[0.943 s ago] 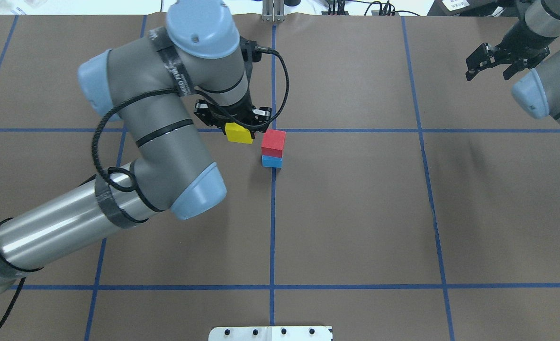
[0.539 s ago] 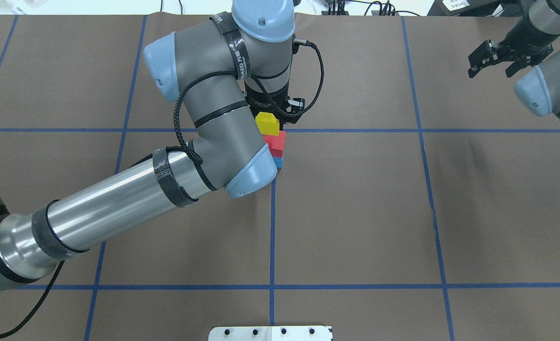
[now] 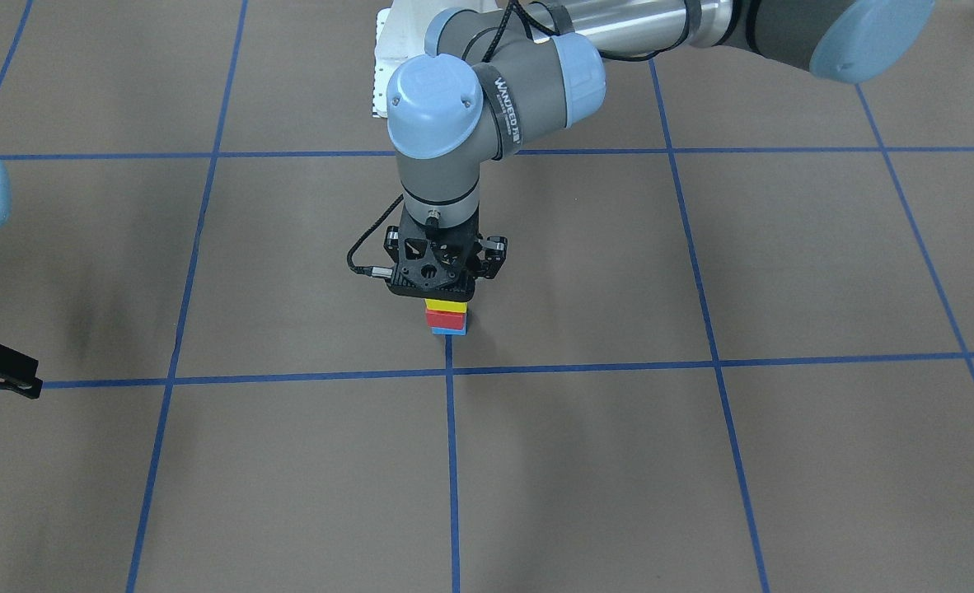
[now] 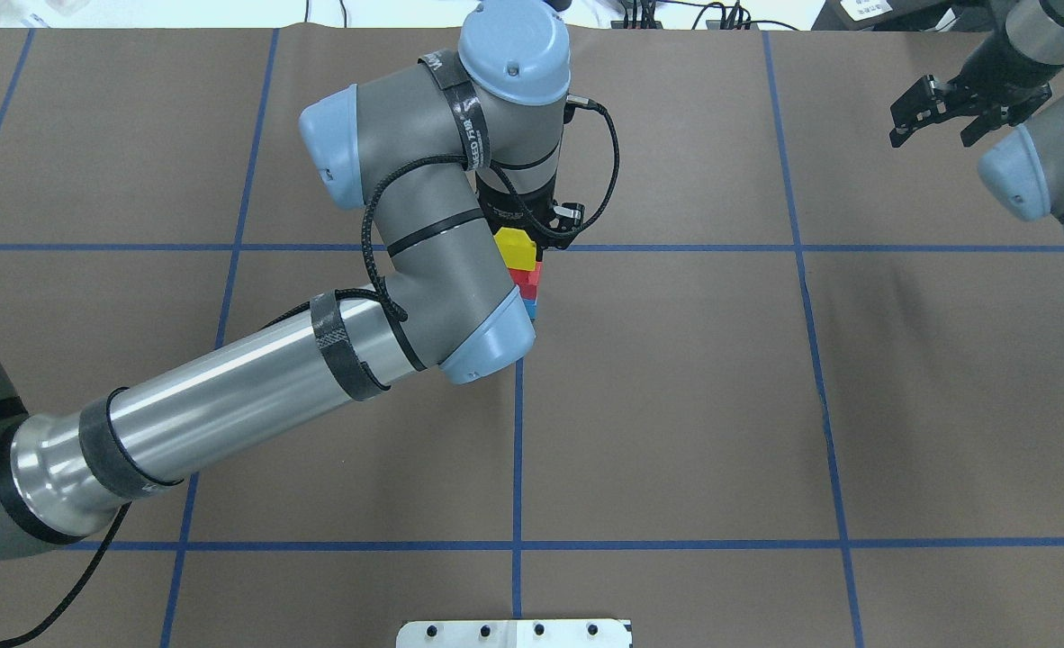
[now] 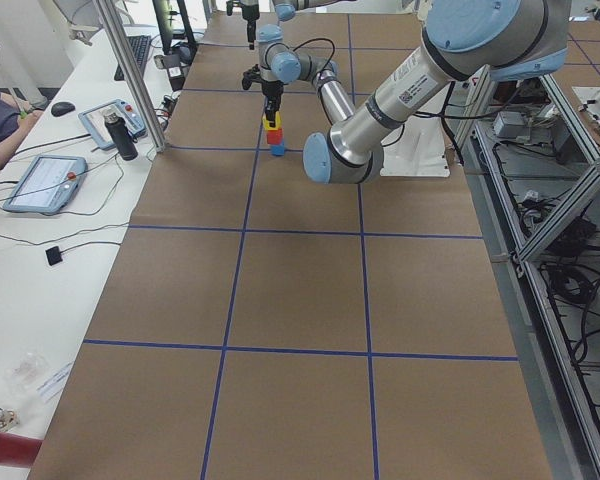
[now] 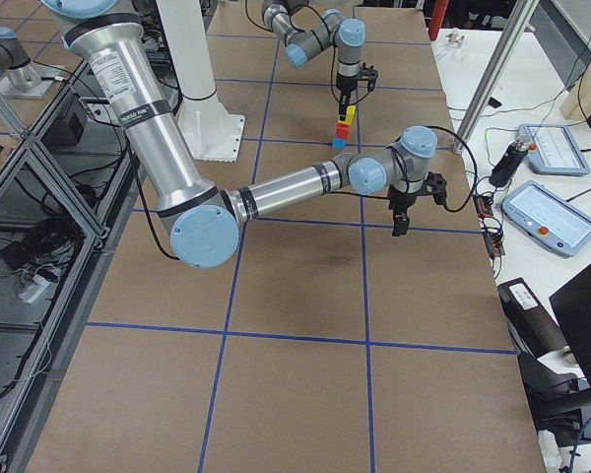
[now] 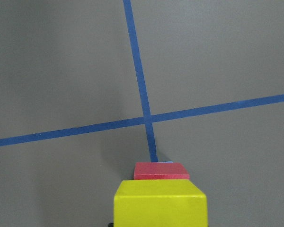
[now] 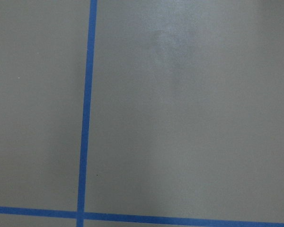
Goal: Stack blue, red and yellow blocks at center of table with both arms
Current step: 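Lower the yellow cube onto the red cube and open the left gripper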
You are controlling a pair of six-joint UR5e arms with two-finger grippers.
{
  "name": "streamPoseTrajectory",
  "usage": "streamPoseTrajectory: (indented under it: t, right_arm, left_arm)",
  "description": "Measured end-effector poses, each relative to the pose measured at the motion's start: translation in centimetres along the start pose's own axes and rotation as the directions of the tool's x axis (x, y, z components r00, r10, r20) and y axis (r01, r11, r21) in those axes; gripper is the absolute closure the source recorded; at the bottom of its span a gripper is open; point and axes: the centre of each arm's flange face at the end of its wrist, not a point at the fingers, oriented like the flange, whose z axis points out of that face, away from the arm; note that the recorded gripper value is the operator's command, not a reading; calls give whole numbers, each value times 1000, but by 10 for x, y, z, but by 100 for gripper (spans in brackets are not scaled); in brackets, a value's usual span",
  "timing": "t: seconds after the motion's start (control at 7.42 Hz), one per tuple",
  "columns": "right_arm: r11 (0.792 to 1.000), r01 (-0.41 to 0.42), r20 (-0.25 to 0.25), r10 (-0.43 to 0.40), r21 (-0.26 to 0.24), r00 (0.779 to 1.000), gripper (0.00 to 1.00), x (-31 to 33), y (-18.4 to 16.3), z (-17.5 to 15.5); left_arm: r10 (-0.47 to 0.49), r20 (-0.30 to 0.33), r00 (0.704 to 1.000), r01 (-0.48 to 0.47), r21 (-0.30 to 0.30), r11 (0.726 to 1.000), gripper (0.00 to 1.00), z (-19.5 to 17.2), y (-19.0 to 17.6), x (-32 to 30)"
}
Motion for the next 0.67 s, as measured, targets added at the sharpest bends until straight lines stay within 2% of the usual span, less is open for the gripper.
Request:
streamPoseTrajectory:
  t: [0.67]
  right_arm:
    - [1000, -4, -3, 4, -3, 1000, 1, 4, 2, 2]
  left_arm:
    - [6, -8, 1000, -6, -6, 1000, 100, 12, 7, 1]
